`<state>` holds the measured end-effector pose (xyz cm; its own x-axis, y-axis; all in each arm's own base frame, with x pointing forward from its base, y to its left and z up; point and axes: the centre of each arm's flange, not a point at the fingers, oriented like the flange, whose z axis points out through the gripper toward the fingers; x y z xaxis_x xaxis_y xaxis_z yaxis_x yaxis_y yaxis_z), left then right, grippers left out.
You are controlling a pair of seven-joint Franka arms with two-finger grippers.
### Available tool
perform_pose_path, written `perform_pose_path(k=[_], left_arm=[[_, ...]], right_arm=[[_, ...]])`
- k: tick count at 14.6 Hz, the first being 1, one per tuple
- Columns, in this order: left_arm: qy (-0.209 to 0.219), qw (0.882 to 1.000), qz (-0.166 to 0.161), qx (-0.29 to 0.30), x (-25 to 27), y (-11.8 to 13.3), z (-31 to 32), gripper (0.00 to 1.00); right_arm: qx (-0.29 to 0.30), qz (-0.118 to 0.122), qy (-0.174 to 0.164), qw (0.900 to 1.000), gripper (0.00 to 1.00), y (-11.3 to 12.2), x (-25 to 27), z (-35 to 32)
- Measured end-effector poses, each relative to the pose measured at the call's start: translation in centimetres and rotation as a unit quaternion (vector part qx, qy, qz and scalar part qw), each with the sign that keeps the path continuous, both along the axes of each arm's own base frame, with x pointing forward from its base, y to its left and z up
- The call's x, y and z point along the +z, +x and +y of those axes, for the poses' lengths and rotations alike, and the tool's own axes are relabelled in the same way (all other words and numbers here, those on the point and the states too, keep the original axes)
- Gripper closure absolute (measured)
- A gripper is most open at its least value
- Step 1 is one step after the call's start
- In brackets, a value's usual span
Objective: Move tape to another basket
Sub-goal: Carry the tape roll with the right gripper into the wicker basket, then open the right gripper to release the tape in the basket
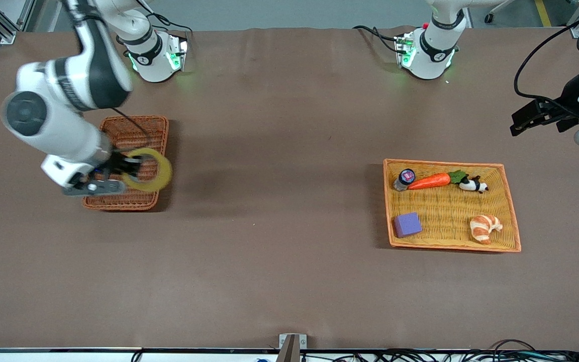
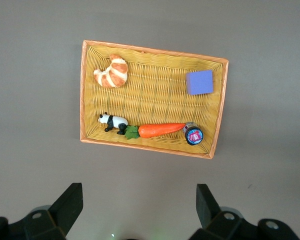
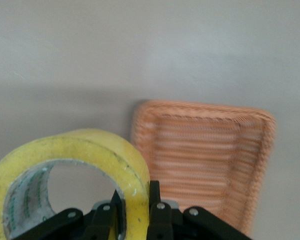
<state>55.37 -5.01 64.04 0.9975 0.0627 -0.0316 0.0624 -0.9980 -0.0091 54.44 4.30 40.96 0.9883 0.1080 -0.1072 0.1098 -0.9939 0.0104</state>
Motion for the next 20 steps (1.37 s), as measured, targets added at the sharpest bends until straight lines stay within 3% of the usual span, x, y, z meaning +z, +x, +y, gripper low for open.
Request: perform_pose_path(k=[3, 7, 16, 20], left_arm=[[0.0, 1.0, 0.0, 0.0, 0.0, 0.0, 0.0, 0.0], [0.0, 1.0, 0.0, -0.002, 0.0, 0.0, -0.2, 0.0], [0.0, 1.0, -0.002, -0.012, 0.2, -0.2, -1.3, 0.0], [-0.001, 1.0, -0.002, -0.02, 0.2, -0.3, -2.2, 0.0]], right_arm=[[0.018, 0.003, 0.012, 1.0, 0.79, -4.3, -4.8, -5.7], [0.032, 0.003, 0.015, 0.999, 0.79, -8.2, -10.0, -6.6], [0.046, -0.046, 0.009, 0.998, 0.79, -10.9, -15.8, -10.0], [0.049, -0.044, 0.006, 0.998, 0.78, -11.6, -19.3, -9.8]])
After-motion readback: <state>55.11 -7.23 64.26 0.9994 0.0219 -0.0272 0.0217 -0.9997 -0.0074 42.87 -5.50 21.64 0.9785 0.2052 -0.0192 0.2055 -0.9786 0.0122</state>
